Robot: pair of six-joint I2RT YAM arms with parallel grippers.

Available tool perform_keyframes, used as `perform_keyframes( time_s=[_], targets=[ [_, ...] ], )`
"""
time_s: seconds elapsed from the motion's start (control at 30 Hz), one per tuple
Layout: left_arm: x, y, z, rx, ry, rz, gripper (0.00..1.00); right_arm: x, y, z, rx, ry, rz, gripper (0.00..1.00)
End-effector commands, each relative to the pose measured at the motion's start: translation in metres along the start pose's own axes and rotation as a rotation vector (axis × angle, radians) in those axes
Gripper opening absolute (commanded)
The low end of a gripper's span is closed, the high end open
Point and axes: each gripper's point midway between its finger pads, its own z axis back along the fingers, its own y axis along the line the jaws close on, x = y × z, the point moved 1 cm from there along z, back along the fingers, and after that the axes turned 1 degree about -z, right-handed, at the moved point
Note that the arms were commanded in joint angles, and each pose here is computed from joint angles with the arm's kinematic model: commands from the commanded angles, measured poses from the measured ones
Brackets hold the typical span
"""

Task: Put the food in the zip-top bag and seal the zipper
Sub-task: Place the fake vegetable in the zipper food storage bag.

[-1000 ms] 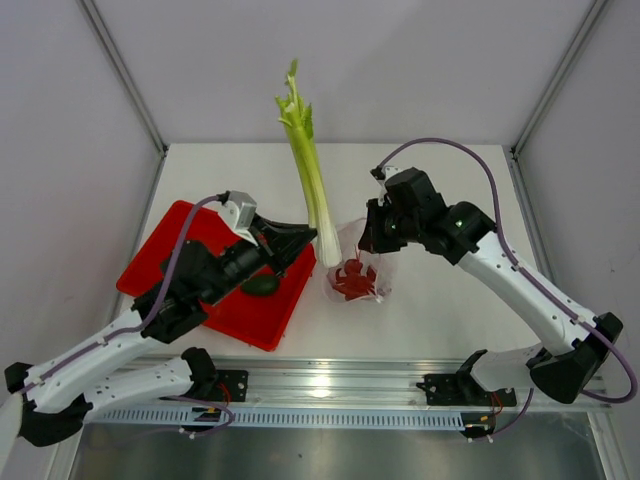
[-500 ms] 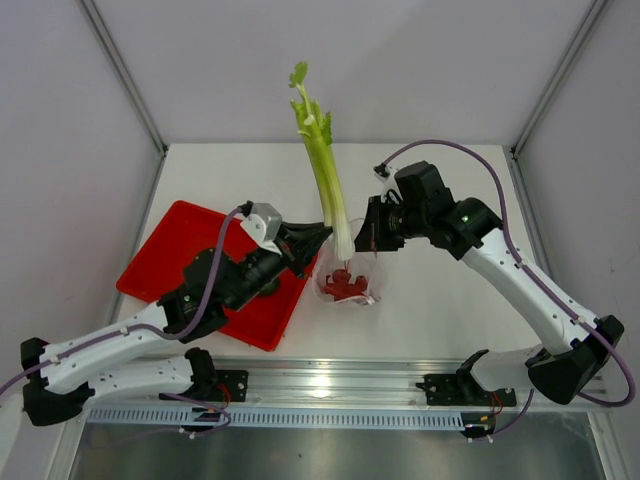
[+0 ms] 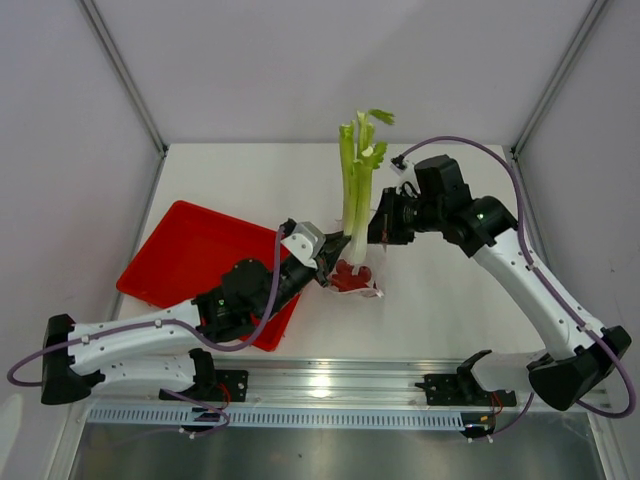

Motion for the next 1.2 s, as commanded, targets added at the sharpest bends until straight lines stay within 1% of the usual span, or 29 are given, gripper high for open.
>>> perform_keyframes(
  time_s=[0.0, 0.07, 0.1, 0.13, 0.2, 0.23, 0.27, 0.3, 0.33, 0.37, 0.4, 0.43, 0.47, 0.5, 0.57, 0.6, 0.63, 0.7, 0.77, 0.8, 0.87, 0.9, 0.97, 1.03, 1.07, 1.17],
  targets=[
    [0.028, 0.004, 0.004, 0.027, -0.081, 0.052, 0.01, 0.005, 0.012, 0.01, 0.062, -0.039, 0.024, 0.0],
    [0.037, 0.003, 0.008, 0.009, -0.071, 0.084, 0.0, 0.004, 0.008, 0.009, 0.044, -0.041, 0.032, 0.0],
    [0.05, 0.003, 0.013, -0.005, -0.084, 0.121, 0.01, 0.004, 0.005, 0.008, 0.034, -0.043, 0.034, 0.0],
    [0.05, 0.0, 0.017, -0.028, -0.037, 0.142, 0.01, 0.005, 0.001, 0.007, 0.016, -0.052, 0.036, 0.0],
    [0.052, -0.006, 0.023, -0.062, 0.012, 0.198, 0.0, 0.005, -0.003, 0.006, -0.002, -0.059, 0.048, 0.0],
    [0.077, -0.008, 0.028, -0.097, -0.011, 0.237, 0.01, 0.007, -0.006, 0.006, -0.014, -0.068, 0.052, 0.0],
    [0.063, -0.012, 0.035, -0.12, 0.072, 0.236, 0.0, 0.007, -0.008, 0.005, -0.02, -0.069, 0.055, 0.0],
    [0.074, -0.015, 0.04, -0.137, 0.078, 0.303, 0.01, 0.007, -0.009, 0.004, -0.024, -0.071, 0.065, 0.0],
    [0.087, -0.016, 0.046, -0.156, 0.078, 0.341, 0.01, 0.007, -0.01, 0.003, -0.031, -0.07, 0.066, 0.0],
    [0.076, -0.023, 0.053, -0.195, 0.147, 0.352, 0.01, 0.009, -0.012, 0.002, -0.039, -0.077, 0.068, 0.0],
    [0.089, -0.025, 0.059, -0.215, 0.147, 0.414, 0.0, 0.01, -0.013, 0.0, -0.041, -0.076, 0.074, 0.0],
    [0.09, -0.028, 0.065, -0.233, 0.171, 0.445, 0.01, 0.012, -0.014, 0.0, -0.044, -0.082, 0.076, 0.0],
    [0.102, -0.033, 0.072, -0.271, 0.176, 0.481, 0.0, 0.013, -0.015, -0.001, -0.046, -0.087, 0.08, 0.0],
    [0.091, -0.035, 0.08, -0.268, 0.249, 0.529, 0.0, 0.015, -0.017, -0.001, -0.06, -0.1, 0.085, 0.0],
    [0.089, -0.045, 0.094, -0.32, 0.309, 0.596, 0.01, 0.021, -0.019, -0.001, -0.071, -0.131, 0.106, 0.0],
    [0.083, -0.05, 0.102, -0.328, 0.364, 0.659, 0.01, 0.025, -0.023, -0.001, -0.096, -0.151, 0.112, 0.0],
    [0.082, -0.054, 0.107, -0.344, 0.389, 0.693, 0.01, 0.029, -0.026, -0.001, -0.11, -0.167, 0.128, 0.0],
    [0.074, -0.067, 0.125, -0.408, 0.478, 0.783, 0.01, 0.038, -0.033, 0.001, -0.161, -0.211, 0.147, 0.0],
    [0.069, -0.075, 0.136, -0.449, 0.529, 0.834, 0.01, 0.044, -0.038, 0.003, -0.194, -0.243, 0.181, 0.0],
    [0.06, -0.081, 0.146, -0.481, 0.578, 0.871, 0.01, 0.047, -0.04, 0.004, -0.207, -0.257, 0.191, 0.0],
    [0.059, -0.087, 0.155, -0.524, 0.598, 0.91, 0.01, 0.054, -0.045, 0.005, -0.241, -0.291, 0.219, 0.0],
    [0.051, -0.092, 0.164, -0.548, 0.642, 0.939, 0.01, 0.054, -0.047, 0.005, -0.251, -0.296, 0.224, 0.0],
    [0.053, -0.098, 0.17, -0.596, 0.662, 0.975, 0.01, 0.058, -0.048, 0.005, -0.253, -0.32, 0.244, 0.0],
    [0.045, -0.105, 0.178, -0.638, 0.7, 0.996, 0.0, 0.058, -0.051, 0.002, -0.248, -0.331, 0.252, 0.0],
    [0.037, -0.108, 0.181, -0.631, 0.737, 1.026, 0.01, 0.057, -0.05, 0.003, -0.244, -0.333, 0.257, 0.0],
    [0.025, -0.11, 0.184, -0.618, 0.76, 1.083, 0.01, 0.055, -0.053, 0.002, -0.245, -0.333, 0.254, 0.0]
  ],
)
